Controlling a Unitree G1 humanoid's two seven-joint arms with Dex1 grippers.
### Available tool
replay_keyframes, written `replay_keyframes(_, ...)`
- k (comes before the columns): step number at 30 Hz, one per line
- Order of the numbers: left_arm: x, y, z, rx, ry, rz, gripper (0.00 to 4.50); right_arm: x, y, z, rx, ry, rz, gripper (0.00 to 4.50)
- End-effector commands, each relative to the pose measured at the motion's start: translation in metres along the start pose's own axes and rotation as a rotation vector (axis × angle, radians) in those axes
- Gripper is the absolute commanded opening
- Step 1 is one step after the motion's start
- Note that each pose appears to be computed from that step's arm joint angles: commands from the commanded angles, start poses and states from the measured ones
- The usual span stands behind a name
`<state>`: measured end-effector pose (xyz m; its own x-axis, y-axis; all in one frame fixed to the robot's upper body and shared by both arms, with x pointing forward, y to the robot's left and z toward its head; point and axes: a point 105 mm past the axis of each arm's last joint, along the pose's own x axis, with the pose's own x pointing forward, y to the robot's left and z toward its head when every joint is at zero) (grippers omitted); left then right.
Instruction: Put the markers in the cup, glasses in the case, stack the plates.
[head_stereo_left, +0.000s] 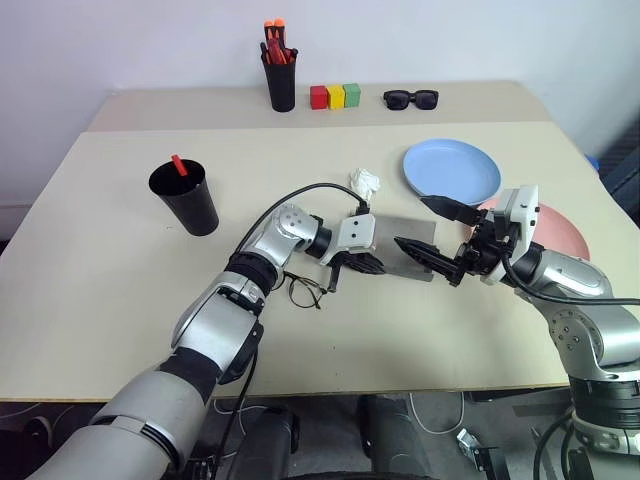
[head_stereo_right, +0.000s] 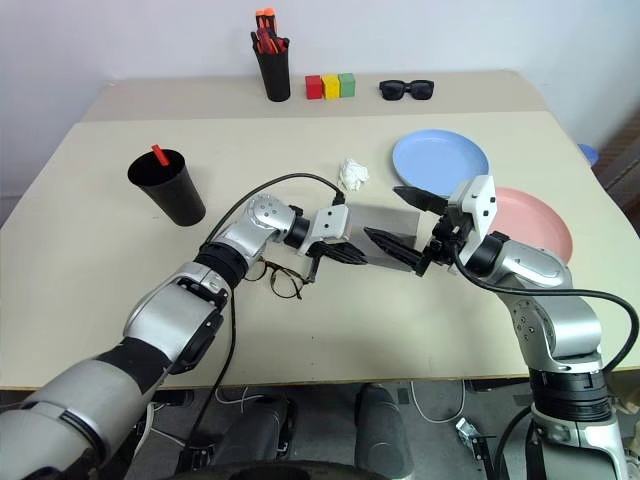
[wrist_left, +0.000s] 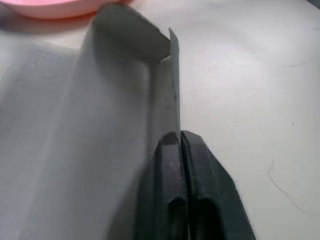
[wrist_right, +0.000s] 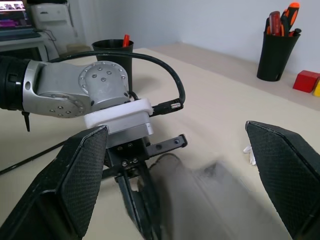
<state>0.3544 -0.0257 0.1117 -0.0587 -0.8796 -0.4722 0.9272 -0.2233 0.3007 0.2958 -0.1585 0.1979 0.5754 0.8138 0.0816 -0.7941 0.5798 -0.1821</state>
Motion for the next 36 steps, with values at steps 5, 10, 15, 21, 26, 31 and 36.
replay_keyframes(5,-0.036,0.012,0.007,-0.004,0.007,0.014,0.08,0.001,0.003,0.011,-0.051,-0.036,0.01,4.5)
replay_keyframes(10,-0.082,0.015,-0.013,-0.065,0.086,0.082,0.08,0.001,0.004,0.009,-0.049,-0.031,0.015,4.5)
replay_keyframes(15,-0.11,0.018,-0.027,-0.142,0.099,0.187,0.08,0.004,0.005,0.009,-0.046,-0.034,0.026,4.5)
replay_keyframes(21,-0.098,0.014,-0.03,-0.168,0.057,0.179,0.08,0.008,0.004,0.009,-0.045,-0.037,0.039,4.5)
replay_keyframes(26,-0.094,0.012,-0.032,-0.164,0.068,0.165,0.08,0.007,0.005,0.01,-0.047,-0.036,0.043,4.5)
replay_keyframes(31,-0.094,0.01,-0.03,-0.109,0.071,0.155,1.94,0.006,0.004,0.009,-0.044,-0.033,0.037,4.5)
replay_keyframes(36,-0.106,0.021,0.001,-0.029,-0.026,0.186,4.47,0.009,0.006,0.01,-0.042,-0.035,0.045,4.5)
